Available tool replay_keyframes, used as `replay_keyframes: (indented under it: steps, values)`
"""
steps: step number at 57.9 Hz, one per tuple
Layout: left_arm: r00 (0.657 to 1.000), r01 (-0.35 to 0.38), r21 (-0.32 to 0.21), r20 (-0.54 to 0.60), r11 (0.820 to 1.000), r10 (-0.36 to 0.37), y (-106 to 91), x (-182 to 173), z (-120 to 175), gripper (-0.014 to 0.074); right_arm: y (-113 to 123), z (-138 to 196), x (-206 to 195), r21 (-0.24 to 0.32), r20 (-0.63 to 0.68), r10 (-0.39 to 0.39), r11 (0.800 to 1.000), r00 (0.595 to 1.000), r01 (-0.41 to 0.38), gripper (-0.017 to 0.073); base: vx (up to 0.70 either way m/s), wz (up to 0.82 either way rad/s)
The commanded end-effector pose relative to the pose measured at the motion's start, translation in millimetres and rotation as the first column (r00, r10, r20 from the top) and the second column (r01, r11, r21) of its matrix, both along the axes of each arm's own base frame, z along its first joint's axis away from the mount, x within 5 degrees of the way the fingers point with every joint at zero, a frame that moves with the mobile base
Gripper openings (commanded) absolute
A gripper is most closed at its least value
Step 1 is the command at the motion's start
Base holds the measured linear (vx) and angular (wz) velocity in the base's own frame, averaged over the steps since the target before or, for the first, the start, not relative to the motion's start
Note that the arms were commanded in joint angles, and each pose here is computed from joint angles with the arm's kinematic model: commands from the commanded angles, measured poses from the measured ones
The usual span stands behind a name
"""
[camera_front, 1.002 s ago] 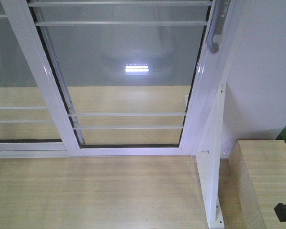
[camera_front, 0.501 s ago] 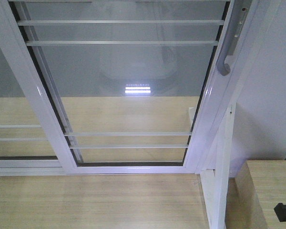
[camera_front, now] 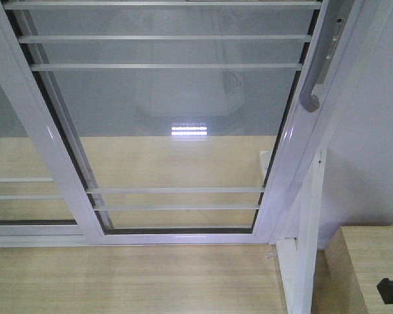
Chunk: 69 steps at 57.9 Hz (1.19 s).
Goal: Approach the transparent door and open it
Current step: 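Stop the base in front of the door near its silver handle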
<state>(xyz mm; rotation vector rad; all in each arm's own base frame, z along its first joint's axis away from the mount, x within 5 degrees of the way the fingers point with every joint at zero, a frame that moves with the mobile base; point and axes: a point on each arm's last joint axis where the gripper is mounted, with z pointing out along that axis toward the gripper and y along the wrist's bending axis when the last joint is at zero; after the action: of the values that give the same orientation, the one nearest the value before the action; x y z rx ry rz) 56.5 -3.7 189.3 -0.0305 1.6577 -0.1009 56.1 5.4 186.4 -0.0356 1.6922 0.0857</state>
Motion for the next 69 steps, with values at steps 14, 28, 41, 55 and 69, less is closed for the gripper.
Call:
replay_keyframes:
  steps: [14,28,41,55,69]
  values:
    - [0.997,-0.014,-0.017,0.073,1.0,0.015,1.3,1.1,5.1,0.0003,-1.3,4.4,1.9,0.002,0.052,-0.017,1.0,0.999,0.017,-0.0004,0.0,0.0]
    - [0.997,-0.014,-0.017,0.073,1.0,0.015,1.3,1.1,5.1,0.0003,-1.2,4.3,1.9,0.002,0.05,-0.017,1.0,0.999,0.017,-0.0004,0.0,0.0]
    - [0.997,-0.014,-0.017,0.073,1.0,0.015,1.3,1.1,5.1,0.0003,-1.2,4.2,1.9,0.002,0.049,-0.017,1.0,0.999,0.017,-0.0004,0.0,0.0]
    - [0.997,-0.015,-0.013,0.078,1.0,0.016,1.4,1.1,5.5,0.0003,-1.4,5.1,2.0,-0.021,0.061,-0.016,1.0,0.998,0.017,-0.0004,0.0,0.0]
    - [0.991,-0.024,-0.015,0.131,1.0,0.026,2.3,1.1,10.4,0.0003,-1.8,8.1,2.1,-0.025,0.094,-0.02,0.999,0.995,0.023,-0.0004,0.0,0.0]
